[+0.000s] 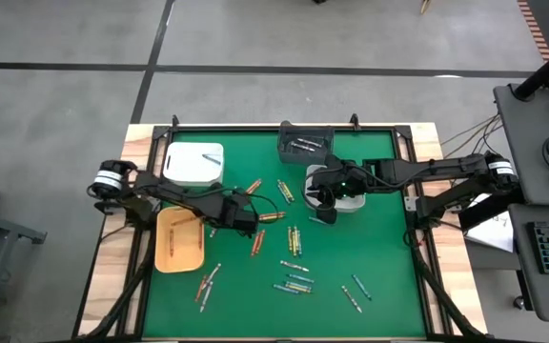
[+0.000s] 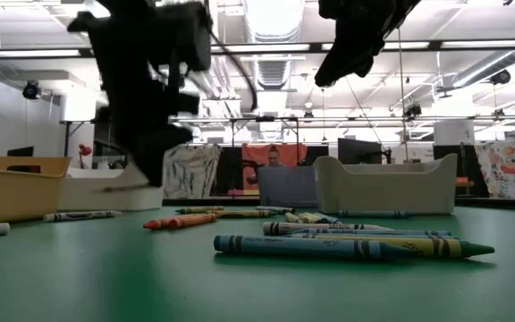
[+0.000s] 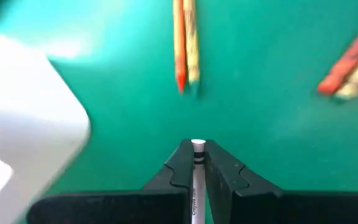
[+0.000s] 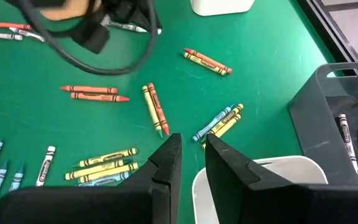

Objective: Sort crayons
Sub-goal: Put the white crayon into the black bin

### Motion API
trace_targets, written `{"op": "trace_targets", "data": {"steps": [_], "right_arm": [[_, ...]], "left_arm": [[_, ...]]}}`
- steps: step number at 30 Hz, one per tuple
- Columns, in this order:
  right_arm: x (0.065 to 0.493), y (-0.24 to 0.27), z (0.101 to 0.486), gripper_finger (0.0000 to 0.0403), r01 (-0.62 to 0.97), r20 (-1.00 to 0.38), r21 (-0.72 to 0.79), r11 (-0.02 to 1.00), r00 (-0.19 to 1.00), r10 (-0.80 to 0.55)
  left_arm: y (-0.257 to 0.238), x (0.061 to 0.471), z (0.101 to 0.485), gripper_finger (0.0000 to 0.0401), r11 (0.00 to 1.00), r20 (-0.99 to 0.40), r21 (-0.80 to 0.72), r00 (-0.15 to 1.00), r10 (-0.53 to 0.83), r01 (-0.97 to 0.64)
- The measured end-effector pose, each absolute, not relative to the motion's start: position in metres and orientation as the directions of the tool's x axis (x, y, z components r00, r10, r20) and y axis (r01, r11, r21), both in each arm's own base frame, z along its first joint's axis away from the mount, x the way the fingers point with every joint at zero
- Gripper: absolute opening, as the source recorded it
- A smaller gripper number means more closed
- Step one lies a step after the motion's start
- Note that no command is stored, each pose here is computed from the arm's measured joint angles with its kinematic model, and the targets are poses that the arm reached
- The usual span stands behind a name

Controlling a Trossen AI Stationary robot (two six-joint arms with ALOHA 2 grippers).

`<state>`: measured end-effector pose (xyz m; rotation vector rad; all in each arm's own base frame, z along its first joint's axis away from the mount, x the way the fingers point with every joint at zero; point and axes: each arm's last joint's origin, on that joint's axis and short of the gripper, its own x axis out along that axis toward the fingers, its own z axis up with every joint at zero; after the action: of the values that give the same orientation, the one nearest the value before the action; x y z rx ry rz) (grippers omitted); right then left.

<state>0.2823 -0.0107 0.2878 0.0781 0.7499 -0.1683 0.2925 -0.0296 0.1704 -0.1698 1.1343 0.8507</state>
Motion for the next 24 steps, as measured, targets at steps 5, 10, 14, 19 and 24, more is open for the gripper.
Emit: {"op": "trace_targets", "data": {"steps": [5,10,14,19,24], "right_arm": [[0.283,-0.007,0.285,0.0063,0.17,-0.676,0.016,0.985,0.728,-0.115],[0.289,-0.001,0.272,0.0063,0.144,-0.585,0.03,0.989,0.805,-0.1],[0.293,0.003,0.26,0.0063,0.107,-0.454,0.04,0.994,0.887,-0.077],[0.291,0.008,0.25,0.0064,0.043,-0.233,0.04,0.998,0.972,-0.033],[0.29,0.01,0.253,0.009,-0.025,-0.129,0.069,0.997,0.991,0.034]], "left_arm": [[-0.043,0.294,0.214,0.0001,0.734,-0.742,0.27,0.351,0.571,-0.623],[-0.057,0.293,0.257,0.0,0.844,-0.583,0.153,0.643,0.497,-0.514],[-0.063,0.286,0.277,0.0,0.899,-0.414,0.1,0.804,0.427,-0.427],[-0.065,0.278,0.284,0.0,0.955,-0.206,-0.006,0.935,0.289,-0.296],[-0.064,0.272,0.276,0.0,0.967,-0.017,-0.058,0.969,0.246,-0.247]]}}
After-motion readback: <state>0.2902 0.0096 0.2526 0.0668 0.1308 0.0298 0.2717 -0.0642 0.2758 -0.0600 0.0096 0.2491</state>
